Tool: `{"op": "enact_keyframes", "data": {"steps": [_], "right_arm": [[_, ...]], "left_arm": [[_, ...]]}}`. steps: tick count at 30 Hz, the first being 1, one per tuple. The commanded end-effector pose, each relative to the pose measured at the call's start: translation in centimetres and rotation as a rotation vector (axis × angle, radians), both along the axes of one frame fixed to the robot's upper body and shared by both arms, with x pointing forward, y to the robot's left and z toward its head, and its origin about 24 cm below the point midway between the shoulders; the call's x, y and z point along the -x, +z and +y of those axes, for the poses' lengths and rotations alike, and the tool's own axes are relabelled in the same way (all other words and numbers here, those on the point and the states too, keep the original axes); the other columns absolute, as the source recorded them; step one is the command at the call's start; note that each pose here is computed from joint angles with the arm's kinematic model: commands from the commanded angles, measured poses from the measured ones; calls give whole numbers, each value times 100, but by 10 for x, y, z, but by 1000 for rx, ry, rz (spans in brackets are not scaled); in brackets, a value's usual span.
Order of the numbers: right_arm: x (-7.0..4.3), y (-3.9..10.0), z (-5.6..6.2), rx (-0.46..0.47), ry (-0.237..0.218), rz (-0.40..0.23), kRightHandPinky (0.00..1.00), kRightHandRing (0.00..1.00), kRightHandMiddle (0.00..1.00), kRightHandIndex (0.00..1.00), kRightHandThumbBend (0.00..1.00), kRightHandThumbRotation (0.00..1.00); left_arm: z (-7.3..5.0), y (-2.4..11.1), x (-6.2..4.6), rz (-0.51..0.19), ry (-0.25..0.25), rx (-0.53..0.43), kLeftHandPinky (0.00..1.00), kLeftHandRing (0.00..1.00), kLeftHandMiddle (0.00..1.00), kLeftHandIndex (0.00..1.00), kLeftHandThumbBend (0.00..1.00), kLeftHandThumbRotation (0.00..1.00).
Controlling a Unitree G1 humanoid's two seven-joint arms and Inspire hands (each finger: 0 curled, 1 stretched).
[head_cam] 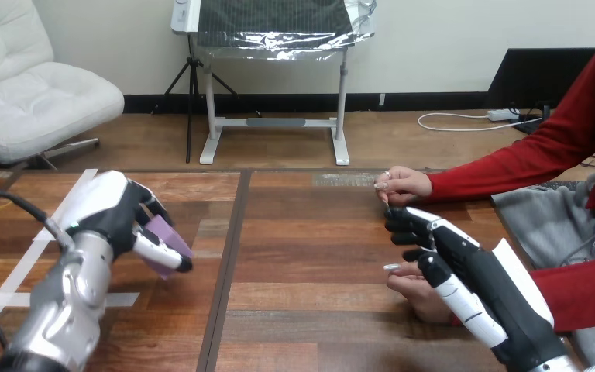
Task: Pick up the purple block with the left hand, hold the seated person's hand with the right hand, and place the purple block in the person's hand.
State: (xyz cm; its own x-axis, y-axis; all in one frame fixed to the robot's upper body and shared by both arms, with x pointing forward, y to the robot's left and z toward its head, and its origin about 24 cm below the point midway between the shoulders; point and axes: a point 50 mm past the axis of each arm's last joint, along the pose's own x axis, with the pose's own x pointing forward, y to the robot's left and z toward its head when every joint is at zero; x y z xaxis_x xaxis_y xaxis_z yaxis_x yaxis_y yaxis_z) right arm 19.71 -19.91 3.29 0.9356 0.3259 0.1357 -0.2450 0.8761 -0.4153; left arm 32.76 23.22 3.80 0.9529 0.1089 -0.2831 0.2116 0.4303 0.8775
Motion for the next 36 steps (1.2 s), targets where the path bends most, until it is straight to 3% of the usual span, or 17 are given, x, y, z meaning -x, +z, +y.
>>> {"op": "enact_keyframes", "data": {"steps": [1,9,22,36], "right_arm": [[-50,44,-31,175,-51,-222,75,81,83,84,67,100],[-61,48,-43,249,-68,-213,73,81,83,84,68,100],[-77,54,-61,362,-98,-207,68,79,82,84,72,100],[-88,58,-75,457,-124,-199,65,77,82,84,71,100]], "left_arm": [[-26,67,-2,-276,-131,62,21,28,36,43,81,0],[-31,74,6,-317,-179,88,21,27,35,43,82,0],[-39,85,15,-328,-194,109,21,28,36,44,80,0],[-41,87,19,-322,-201,132,21,28,38,44,81,0]]}}
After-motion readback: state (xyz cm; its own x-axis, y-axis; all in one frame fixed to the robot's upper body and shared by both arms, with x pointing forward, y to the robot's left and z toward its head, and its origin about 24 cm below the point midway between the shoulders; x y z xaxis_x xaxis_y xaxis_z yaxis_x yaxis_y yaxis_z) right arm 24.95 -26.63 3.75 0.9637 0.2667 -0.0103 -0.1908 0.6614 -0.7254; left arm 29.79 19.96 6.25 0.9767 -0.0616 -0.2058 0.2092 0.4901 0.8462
